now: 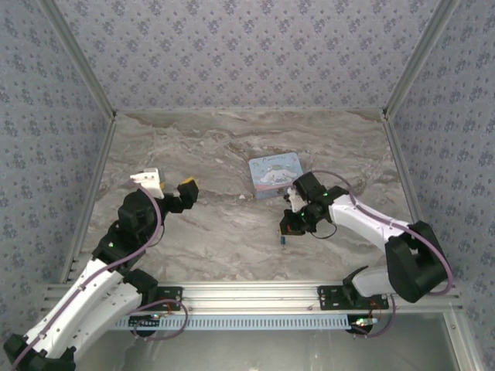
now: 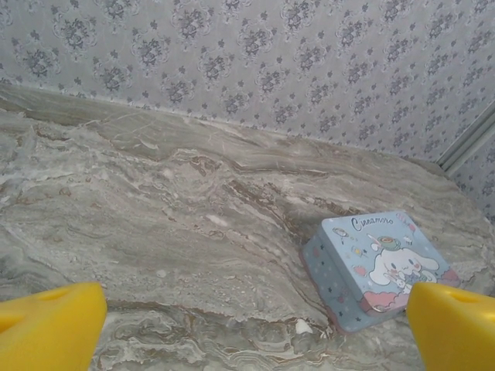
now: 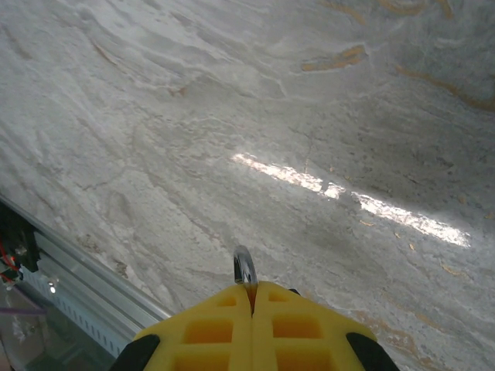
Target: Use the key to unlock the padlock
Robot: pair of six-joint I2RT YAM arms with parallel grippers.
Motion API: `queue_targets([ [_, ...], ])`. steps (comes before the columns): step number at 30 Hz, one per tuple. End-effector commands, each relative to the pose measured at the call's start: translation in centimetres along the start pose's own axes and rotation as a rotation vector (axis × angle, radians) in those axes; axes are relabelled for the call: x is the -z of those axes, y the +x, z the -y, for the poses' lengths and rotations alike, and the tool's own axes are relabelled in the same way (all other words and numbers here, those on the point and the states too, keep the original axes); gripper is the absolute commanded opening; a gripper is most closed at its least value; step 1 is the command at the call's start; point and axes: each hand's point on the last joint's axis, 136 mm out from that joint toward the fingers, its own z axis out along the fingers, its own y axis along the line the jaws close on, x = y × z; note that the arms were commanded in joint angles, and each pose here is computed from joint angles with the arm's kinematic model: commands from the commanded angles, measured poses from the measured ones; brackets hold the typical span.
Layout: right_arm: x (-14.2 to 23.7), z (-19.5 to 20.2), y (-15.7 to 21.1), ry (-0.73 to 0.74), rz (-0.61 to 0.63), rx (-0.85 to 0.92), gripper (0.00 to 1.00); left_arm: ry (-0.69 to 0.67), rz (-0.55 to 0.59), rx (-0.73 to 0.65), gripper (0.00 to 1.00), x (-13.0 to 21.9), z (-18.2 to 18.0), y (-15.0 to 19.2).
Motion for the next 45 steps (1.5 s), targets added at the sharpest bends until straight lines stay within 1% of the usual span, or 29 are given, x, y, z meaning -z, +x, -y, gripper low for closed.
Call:
queue_targets([
  [1, -0.5, -0.5, -0.9, 0.008, -0.007, -0.030, 0.00, -0.002, 0.017, -0.029, 0.99, 0.2, -0.1, -0.4],
  [4, -1.3, -0.3, -0.9, 0.021, -0.036, -0.042, 0.00, -0.003, 0.014, -0.037, 0.99, 0.3, -0.1, -0.5],
  [9, -2.5, -0.6, -1.8, 0.006, -0.028, -0.044, 0.00, -0.008, 0.006, -0.037, 0.99, 0.3, -0.2, -0.3],
  [15, -4.0, -0.3, -2.0, -0.008, -0.057, -0.067, 0.02, -0.011, 0.010, -0.042, 1.00, 0.3, -0.2, -0.6],
  [20, -4.4, -0.3, -2.4, -0.011, -0.046, -0.068, 0.11, -0.011, 0.005, -0.057, 0.99, 0.1, 0.1, -0.9],
  [23, -4.0, -0.3, -2.7, -0.008, -0.027, -0.058, 0.21, -0.009, 0.001, -0.064, 0.99, -0.1, 0.3, -1.2],
  [25, -3.5, -0.5, -3.0, -0.008, -0.005, -0.045, 0.27, -0.006, 0.000, -0.067, 0.99, -0.2, 0.5, -1.4],
  [29, -1.8, -0.5, -3.7, 0.014, 0.063, -0.022, 0.34, -0.009, 0.004, -0.077, 0.99, -0.5, 0.7, -2.0],
  [35, 2.7, -0.4, -5.1, 0.066, 0.213, 0.028, 0.39, -0.080, 0.005, -0.098, 0.99, -1.0, 0.0, -2.9],
  [38, 5.5, -0.1, -6.1, 0.092, 0.310, 0.051, 0.42, -0.114, 0.012, -0.099, 0.99, -1.2, -0.8, -3.1],
  [41, 8.4, 0.3, -7.0, 0.119, 0.423, 0.081, 0.47, -0.147, 0.017, -0.094, 0.99, -1.2, -1.7, -3.2],
  [45, 11.6, 1.8, -8.1, 0.113, 0.601, 0.054, 0.54, -0.192, 0.022, -0.090, 0.99, -1.1, -2.8, -3.6],
])
